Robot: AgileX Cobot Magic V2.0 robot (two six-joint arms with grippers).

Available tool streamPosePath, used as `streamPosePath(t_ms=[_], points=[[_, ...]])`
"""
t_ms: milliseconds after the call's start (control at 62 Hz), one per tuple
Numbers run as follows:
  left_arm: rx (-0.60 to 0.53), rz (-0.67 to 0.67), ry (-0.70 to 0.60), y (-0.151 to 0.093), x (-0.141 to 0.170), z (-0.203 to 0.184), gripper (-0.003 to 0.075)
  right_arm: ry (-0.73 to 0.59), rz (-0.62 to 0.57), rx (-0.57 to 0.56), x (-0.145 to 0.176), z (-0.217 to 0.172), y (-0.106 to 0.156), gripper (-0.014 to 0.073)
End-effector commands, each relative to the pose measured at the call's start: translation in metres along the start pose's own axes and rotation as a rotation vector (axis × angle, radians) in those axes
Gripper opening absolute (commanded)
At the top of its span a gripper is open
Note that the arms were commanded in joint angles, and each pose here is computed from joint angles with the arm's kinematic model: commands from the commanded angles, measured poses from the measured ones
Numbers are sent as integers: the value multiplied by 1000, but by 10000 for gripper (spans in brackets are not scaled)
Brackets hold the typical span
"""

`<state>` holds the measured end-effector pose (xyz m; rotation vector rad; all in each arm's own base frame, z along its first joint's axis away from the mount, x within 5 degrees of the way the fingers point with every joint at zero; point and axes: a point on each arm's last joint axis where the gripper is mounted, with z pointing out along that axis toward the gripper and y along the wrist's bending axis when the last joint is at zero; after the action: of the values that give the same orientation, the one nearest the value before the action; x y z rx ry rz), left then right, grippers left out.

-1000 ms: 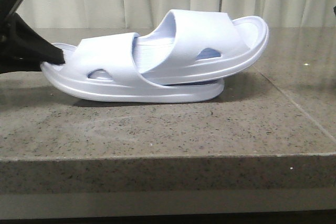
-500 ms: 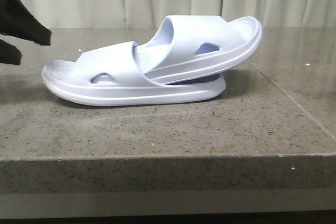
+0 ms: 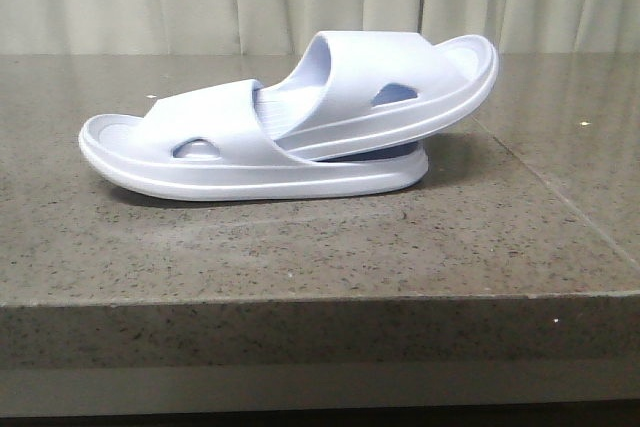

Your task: Insert blue slippers together front up

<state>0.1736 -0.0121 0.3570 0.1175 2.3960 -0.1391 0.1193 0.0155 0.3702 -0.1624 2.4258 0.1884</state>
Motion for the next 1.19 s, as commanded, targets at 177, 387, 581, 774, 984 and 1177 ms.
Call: streamPosePath(t_ms=[177,387,581,774,984,1177], points=[[-41,-6,-224,-6,43,-55,441,-195,-27,29,43,-44,10,465],[-46,1,-252,-8,66,-59,441,-253,-39,33,74,-50,14,465],[-46,2,-276,-7,71,-50,441,-275,-43,34,85,-52,15,465],[-41,-5,-292,-7,70,-47,440,-270,-43,34,86,-50,15,465],[-31,-13,-317,-7,68,-48,313,-271,-42,32,86,-50,15,465],[-25,-18,-328,-8,67,-48,111,-271,-42,32,86,-50,15,293]])
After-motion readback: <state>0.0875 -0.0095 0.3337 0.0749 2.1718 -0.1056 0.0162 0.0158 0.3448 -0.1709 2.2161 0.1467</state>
